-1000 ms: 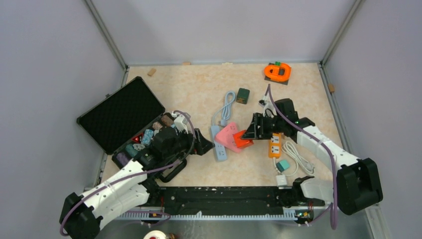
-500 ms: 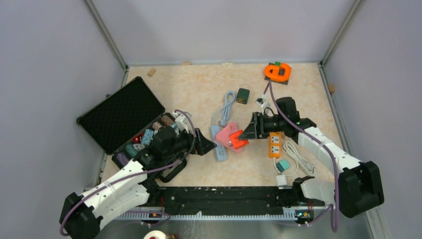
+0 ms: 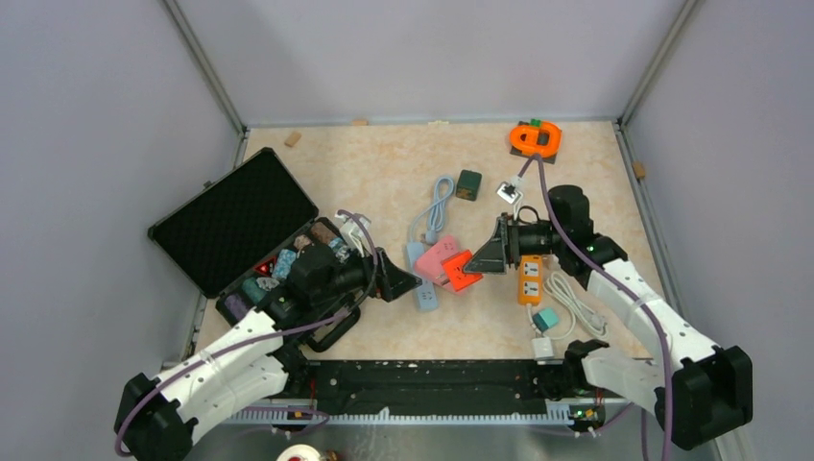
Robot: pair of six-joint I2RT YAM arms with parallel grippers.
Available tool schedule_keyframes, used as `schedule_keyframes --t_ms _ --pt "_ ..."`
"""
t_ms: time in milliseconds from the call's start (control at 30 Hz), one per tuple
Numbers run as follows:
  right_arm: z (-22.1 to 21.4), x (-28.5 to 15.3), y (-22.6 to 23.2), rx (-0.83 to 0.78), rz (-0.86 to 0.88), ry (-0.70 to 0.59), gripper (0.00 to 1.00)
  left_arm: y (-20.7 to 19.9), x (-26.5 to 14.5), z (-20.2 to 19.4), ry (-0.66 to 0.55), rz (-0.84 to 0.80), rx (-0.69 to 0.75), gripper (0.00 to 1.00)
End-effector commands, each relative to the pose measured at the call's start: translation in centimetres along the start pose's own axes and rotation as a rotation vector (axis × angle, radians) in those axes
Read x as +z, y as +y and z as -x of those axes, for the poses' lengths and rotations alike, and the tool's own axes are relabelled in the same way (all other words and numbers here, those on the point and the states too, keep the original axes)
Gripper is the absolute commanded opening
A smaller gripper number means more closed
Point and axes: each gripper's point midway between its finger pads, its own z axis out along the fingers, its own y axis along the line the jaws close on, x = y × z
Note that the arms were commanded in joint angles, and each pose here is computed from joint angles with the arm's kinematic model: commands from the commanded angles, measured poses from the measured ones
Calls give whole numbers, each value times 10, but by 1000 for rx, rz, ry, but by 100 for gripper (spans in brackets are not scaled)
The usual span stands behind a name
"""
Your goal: Insert the plug
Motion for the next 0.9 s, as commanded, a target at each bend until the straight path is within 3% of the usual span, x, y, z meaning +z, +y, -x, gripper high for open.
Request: schedule_keyframes --t_ms 0,167,367,467,700,800,867 --pt "10 -3 13 -108 52 -26 0 -28 -2 16 -54 -130 46 99" --pt "16 -4 15 -179 4 -64 0 -57 -3 20 -35 -274 12 99" --pt "14 3 26 -243 11 -61 0 -100 -2 5 88 -476 66 99" --pt "12 7 26 -240 10 -46 0 -114 5 -1 118 -490 123 99" --pt "9 12 31 -250 21 -28 0 -115 23 4 112 -463 106 99" --pt "8 13 32 -251 24 -25 0 -113 29 8 101 -447 97 92" --pt "9 13 31 -249 18 -28 0 -112 31 8 96 -441 94 76"
